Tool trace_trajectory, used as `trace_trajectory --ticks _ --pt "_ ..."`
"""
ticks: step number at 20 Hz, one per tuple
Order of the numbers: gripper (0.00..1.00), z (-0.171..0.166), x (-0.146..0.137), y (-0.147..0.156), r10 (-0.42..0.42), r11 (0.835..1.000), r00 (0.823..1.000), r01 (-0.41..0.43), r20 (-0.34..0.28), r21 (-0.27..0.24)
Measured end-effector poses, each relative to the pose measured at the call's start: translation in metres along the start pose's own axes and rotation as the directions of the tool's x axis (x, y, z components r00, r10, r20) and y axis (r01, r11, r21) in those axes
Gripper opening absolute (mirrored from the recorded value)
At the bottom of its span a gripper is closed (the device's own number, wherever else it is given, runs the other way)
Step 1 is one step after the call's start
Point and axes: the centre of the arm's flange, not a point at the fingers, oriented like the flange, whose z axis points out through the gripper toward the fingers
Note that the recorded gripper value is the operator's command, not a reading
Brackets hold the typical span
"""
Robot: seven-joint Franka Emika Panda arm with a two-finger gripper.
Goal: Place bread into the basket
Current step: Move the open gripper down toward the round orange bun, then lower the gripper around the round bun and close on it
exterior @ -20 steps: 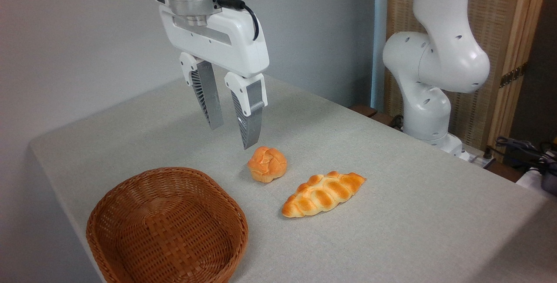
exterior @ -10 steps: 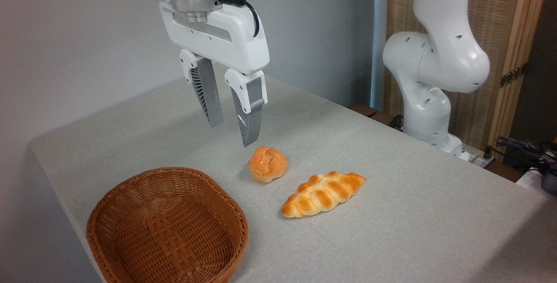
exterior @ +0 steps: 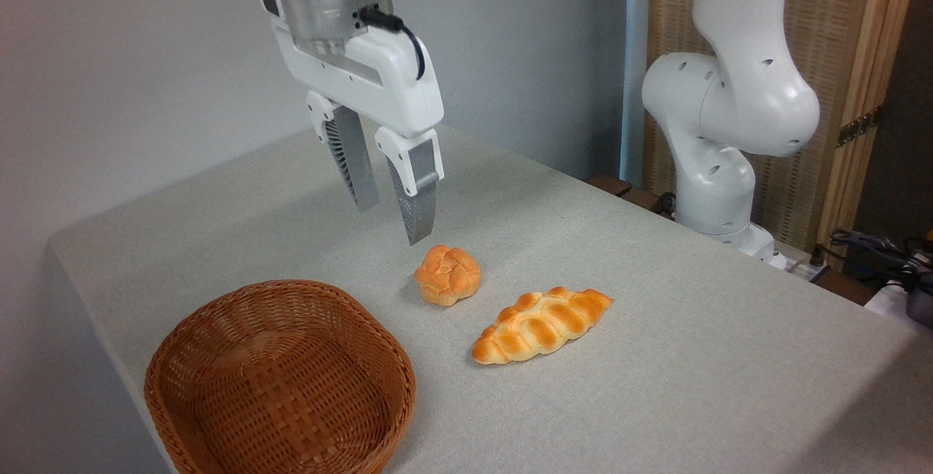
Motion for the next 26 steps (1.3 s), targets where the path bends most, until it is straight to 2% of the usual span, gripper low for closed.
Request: trace_trajectory --ticks 3,5,8,11,18,22,24,26 --pt "1.00 0.031 0.004 0.034 0.047 0.998 0.998 -0.045 0.043 -0.054" --pt "1.00 0.047 0.003 0.055 0.063 0.995 0.997 -0.060 0.038 -0.078" --pt "1.00 0.070 -0.002 0.074 0.073 0.994 0.997 -0.072 0.005 -0.082" --pt "1.00 0.099 -0.002 0.088 0.092 0.993 0.996 -0.092 -0.002 -0.074" --pt "1.00 0.166 -0.007 0.097 0.118 0.992 0.993 -0.119 -0.015 -0.052" --pt "1.00 0.170 -0.009 0.097 0.144 0.988 0.989 -0.145 -0.013 -0.047" --pt "0.95 0.170 -0.009 0.097 0.145 0.988 0.989 -0.146 -0.012 -0.047" --pt "0.95 0.171 -0.009 0.097 0.146 0.988 0.989 -0.146 -0.011 -0.048"
